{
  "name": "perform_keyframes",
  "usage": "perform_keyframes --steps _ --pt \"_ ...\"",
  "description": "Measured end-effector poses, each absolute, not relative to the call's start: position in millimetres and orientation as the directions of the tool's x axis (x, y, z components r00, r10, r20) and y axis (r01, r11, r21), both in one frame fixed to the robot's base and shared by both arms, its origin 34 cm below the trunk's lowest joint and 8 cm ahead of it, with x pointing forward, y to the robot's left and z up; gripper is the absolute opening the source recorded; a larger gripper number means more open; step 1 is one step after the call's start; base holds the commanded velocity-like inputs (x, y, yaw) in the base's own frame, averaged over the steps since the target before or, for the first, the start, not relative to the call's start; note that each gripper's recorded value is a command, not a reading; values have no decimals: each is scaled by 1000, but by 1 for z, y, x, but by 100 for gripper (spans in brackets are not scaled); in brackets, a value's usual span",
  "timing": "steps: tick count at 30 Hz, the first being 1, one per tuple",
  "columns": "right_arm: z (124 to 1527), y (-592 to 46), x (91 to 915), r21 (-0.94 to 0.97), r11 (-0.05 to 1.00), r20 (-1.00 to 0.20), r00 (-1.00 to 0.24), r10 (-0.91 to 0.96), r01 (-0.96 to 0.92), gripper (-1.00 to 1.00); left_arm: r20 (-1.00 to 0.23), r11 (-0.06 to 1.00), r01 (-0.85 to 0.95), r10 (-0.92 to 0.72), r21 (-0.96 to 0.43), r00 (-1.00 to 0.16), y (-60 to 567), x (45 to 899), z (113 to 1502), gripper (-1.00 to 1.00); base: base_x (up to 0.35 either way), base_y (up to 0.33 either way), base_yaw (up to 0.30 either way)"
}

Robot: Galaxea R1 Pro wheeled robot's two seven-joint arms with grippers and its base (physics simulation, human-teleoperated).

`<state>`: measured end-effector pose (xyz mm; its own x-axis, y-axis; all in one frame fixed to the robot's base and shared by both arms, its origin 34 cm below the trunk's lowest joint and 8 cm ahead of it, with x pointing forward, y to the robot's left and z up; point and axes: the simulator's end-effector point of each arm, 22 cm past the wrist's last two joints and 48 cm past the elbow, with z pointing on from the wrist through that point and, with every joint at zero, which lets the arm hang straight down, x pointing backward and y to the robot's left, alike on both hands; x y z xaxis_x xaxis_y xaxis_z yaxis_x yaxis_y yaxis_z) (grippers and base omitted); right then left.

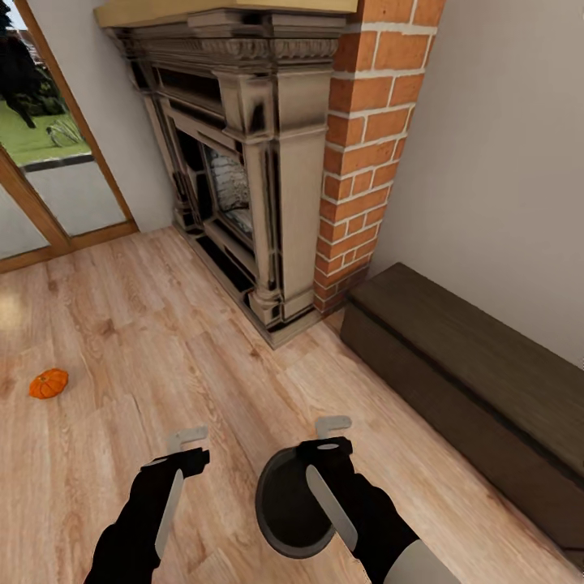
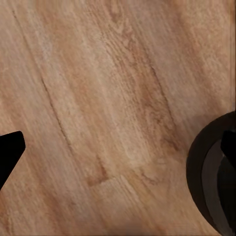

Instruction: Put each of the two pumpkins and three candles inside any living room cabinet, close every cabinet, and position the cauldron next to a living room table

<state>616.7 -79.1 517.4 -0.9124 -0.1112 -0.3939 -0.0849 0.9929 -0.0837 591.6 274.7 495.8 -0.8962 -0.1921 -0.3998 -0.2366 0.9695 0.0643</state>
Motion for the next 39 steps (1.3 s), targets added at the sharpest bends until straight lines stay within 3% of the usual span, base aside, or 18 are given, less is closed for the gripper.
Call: perform_keyframes --steps 7,39 --pt "517 -79 617 -83 993 -394 -913 -111 -85 100 -400 970 -236 -192 63 -896 274 592 496 100 64 -167 1" --pt "519 -79 620 -80 994 -407 -908 -103 -77 100 -396 970 -237 -198 53 -897 268 591 496 100 22 -6 0"
